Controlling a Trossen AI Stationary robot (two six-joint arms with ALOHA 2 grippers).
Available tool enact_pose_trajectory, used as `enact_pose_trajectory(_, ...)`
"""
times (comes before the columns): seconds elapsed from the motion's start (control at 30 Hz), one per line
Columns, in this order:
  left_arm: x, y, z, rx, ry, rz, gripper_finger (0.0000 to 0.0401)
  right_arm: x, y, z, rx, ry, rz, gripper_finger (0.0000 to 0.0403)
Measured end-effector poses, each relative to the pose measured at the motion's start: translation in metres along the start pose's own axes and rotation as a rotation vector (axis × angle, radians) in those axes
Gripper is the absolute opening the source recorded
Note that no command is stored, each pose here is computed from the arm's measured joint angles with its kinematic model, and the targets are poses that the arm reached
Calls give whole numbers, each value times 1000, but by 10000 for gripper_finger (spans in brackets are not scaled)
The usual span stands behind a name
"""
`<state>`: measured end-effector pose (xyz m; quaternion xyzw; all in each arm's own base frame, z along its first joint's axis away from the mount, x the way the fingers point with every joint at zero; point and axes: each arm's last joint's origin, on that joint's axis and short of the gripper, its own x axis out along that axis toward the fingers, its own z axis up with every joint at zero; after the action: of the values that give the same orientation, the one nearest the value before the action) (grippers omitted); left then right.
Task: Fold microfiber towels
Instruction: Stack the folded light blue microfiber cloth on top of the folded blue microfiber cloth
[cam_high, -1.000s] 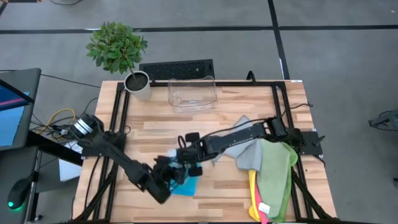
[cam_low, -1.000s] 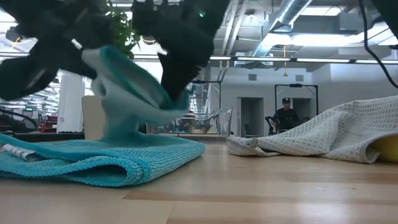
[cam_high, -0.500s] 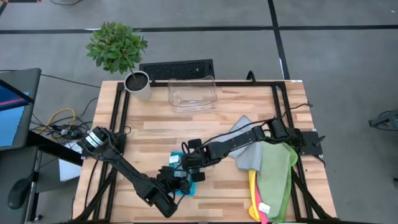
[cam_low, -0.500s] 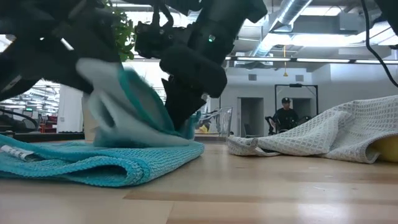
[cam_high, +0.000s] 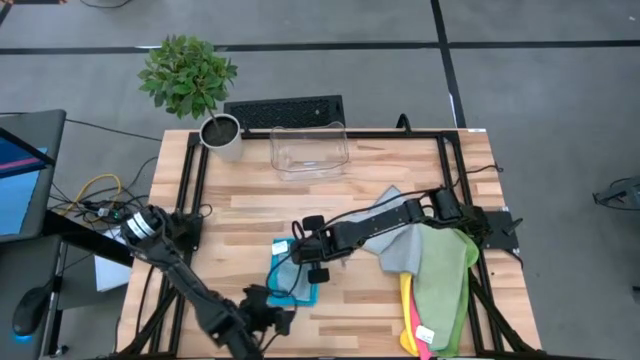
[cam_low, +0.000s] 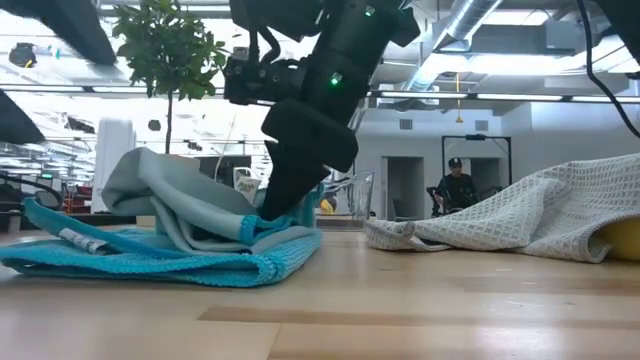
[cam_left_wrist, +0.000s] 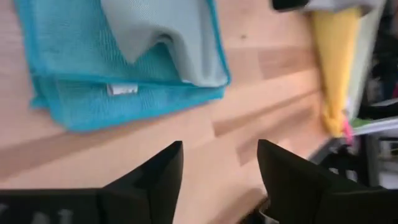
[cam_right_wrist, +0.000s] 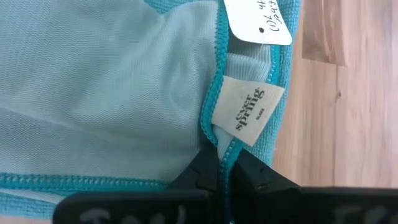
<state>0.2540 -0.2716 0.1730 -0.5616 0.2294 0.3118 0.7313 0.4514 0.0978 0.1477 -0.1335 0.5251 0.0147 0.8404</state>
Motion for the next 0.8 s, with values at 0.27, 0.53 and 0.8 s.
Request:
enact_pose_trajectory(0.27, -6, 13, 14, 107, -163, 62, 200, -1, 0, 1, -43, -12, 3, 42)
enact_pose_trajectory(0.53, 19, 17, 25, 222, -168, 182, 199, -1, -1, 4, -79, -43, 39, 86)
enact_pose_trajectory(0.8, 17, 21, 28, 271, -147, 263, 199, -54, -35, 15, 6, -133, -34, 162)
